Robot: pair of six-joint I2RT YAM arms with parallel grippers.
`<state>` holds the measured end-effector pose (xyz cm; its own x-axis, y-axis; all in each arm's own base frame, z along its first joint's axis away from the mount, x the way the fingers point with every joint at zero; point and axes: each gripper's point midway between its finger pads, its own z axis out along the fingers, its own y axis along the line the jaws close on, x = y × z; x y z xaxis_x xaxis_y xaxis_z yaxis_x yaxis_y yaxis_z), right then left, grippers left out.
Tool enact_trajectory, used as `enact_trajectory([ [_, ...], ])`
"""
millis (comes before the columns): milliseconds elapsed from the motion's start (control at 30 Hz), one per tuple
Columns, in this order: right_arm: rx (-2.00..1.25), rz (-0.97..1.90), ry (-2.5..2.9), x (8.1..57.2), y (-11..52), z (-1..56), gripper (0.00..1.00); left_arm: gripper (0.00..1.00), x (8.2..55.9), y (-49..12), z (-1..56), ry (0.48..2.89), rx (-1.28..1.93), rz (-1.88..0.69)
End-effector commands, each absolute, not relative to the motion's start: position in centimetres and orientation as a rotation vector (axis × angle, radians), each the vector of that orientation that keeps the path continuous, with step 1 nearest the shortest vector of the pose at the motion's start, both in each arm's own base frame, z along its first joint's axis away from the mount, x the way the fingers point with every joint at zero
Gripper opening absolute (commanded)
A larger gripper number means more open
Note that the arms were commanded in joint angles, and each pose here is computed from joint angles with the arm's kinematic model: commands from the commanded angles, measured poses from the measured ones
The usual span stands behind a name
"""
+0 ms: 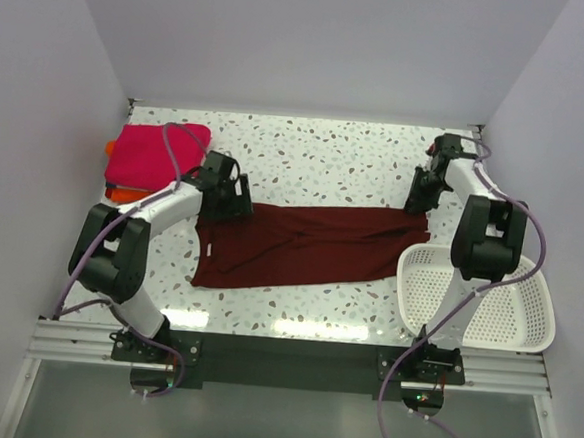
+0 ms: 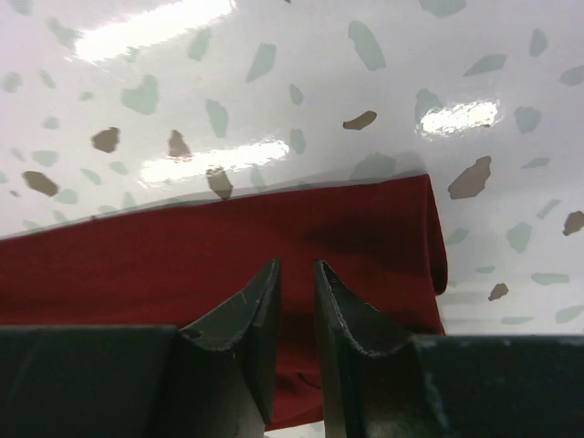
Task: Fold and stack the t-shirts
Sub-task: Fold the tshirt
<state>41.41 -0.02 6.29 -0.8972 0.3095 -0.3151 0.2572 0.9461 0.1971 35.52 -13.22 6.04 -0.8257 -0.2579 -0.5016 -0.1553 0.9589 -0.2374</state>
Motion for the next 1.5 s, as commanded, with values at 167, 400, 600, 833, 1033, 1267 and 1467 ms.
enact_trajectory([
  [167, 0.508, 0.211, 2.902, 40.4, 0.3, 2.3, 0.22, 0.9, 37.1, -14.6, 3.3, 2.605, -0.349, -0.283],
  [400, 0.572, 0.08, 2.922, 41.5, -1.2, 0.7, 0.22, 0.9, 39.0, -15.0, 1.5, 2.643, -0.369, -0.248],
  [600, 0.638, 0.047, 2.873, 44.8, -1.8, 0.4, 0.23, 0.91, 43.7, -15.2, 0.2, 2.654, -0.344, -0.168],
  [833, 0.702, 0.022, 2.801, 49.2, -2.6, 0.5, 0.25, 0.91, 50.0, -14.9, 1.1, 2.599, -0.327, -0.132],
  [1033, 0.658, 0.135, 2.719, 52.0, -1.6, 2.6, 0.41, 0.93, 53.9, -16.8, 5.9, 2.48, -0.227, -0.238],
  [1267, 0.557, 0.257, 2.63, 52.4, -0.3, 6.7, 0.52, 0.94, 53.1, -20.6, 11.1, 2.353, -0.001, -0.4],
  [1467, 0.496, 0.273, 2.601, 50.0, 0.1, 10.2, 0.53, 0.92, 48.6, -25.3, 8.9, 2.411, 0.218, -0.506],
])
